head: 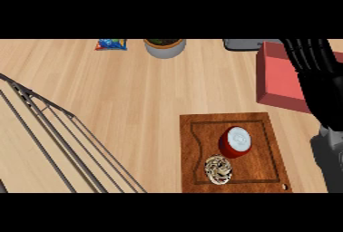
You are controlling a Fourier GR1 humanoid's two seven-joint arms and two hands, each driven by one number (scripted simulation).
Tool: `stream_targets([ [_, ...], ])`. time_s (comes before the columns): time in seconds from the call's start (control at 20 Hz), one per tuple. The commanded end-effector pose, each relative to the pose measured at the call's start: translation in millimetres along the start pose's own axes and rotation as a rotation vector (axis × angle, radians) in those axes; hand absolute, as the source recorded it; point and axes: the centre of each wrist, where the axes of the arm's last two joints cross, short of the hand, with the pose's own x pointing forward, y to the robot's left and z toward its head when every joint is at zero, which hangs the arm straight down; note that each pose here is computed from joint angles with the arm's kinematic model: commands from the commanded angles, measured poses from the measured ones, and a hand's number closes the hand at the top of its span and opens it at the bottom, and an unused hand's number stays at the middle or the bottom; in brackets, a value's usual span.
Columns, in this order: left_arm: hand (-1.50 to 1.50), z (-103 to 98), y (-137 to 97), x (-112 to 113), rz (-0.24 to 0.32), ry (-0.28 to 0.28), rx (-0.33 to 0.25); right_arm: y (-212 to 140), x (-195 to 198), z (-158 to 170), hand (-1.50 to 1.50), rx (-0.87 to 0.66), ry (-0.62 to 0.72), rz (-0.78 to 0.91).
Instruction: Pick the can from the cutting board and place it in the cardboard box
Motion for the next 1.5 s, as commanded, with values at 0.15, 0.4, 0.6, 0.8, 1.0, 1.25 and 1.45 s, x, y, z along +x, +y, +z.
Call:
stream_targets([
  [0.15,0.00,17.5,-44.9,52.6,0.039,-0.141,-0.151,3.2,-65.7,68.7,-1.50,-0.418,0.459,0.048],
  [0.4,0.00,37.0,-24.7,47.4,0.153,-0.094,-0.030,-27.6,-83.0,121.8,-1.50,-0.438,0.701,0.388],
  [0.6,0.00,58.9,-10.7,38.2,0.067,-0.162,-0.032,-25.4,-88.1,142.7,-1.50,-0.387,0.774,0.625],
  [0.8,0.00,69.9,0.1,29.9,-0.010,-0.195,-0.053,-21.0,-86.2,149.4,-1.50,-0.313,0.780,0.826],
  [1.0,0.00,73.4,4.9,22.9,-0.037,-0.209,-0.070,-10.2,-84.3,148.6,-1.50,-0.268,0.825,0.927],
  [1.25,0.00,73.9,9.2,15.7,-0.054,-0.227,-0.101,28.4,-86.2,147.8,-1.50,-0.178,0.936,0.895],
  [1.45,0.00,74.7,5.5,12.6,-0.061,-0.236,-0.157,59.2,-83.1,138.1,-1.50,-0.143,1.007,0.857],
])
